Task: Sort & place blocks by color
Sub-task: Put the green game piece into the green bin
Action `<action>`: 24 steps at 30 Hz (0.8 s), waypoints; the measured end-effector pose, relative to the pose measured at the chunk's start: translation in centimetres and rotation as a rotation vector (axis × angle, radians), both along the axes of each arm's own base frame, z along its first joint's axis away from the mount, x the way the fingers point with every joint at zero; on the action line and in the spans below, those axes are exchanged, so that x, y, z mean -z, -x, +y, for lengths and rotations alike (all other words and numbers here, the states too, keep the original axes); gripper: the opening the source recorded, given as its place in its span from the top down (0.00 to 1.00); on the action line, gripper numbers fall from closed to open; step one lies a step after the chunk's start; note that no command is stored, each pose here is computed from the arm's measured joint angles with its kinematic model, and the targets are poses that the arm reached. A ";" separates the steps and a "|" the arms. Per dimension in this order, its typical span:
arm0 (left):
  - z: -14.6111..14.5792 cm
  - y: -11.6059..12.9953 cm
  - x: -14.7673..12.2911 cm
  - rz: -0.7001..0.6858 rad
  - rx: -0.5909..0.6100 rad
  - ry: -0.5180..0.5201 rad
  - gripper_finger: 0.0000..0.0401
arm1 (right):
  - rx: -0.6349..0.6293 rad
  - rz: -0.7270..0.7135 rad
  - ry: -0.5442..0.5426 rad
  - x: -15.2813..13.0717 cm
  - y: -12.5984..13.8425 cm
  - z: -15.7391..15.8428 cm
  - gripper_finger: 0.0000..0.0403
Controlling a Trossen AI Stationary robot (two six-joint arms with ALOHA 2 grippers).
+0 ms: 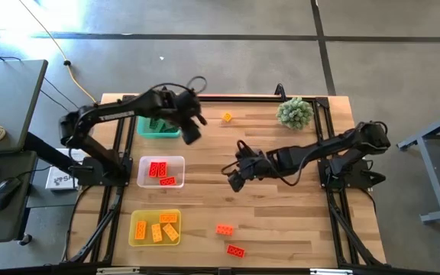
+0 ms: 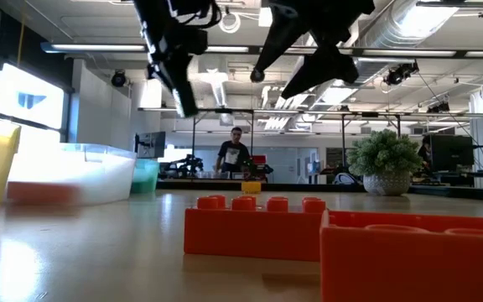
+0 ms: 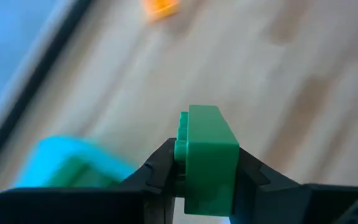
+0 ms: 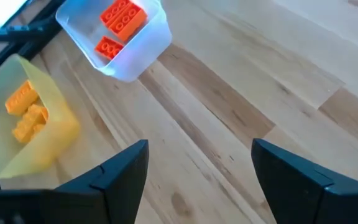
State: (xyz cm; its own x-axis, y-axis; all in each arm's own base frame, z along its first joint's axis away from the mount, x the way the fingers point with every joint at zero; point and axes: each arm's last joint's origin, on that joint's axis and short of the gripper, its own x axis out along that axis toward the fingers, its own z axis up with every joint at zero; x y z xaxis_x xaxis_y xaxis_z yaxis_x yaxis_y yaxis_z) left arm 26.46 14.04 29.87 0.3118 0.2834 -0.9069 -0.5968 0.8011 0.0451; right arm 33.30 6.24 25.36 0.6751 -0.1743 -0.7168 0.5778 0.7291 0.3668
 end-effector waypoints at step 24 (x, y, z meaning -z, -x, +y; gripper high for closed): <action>5.1 10.6 5.7 0.256 -0.230 0.148 0.81 | 0.150 -0.095 -0.011 -0.2 1.0 3.8 0.33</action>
State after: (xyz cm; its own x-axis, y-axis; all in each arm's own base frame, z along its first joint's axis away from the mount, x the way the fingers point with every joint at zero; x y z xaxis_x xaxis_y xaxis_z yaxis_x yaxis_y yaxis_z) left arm 15.90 19.13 24.16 0.0126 0.1799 -0.9836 -0.7462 0.6565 0.1105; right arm 32.26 10.00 25.58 0.7067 -0.2705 -0.6538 0.6423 0.6327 0.4325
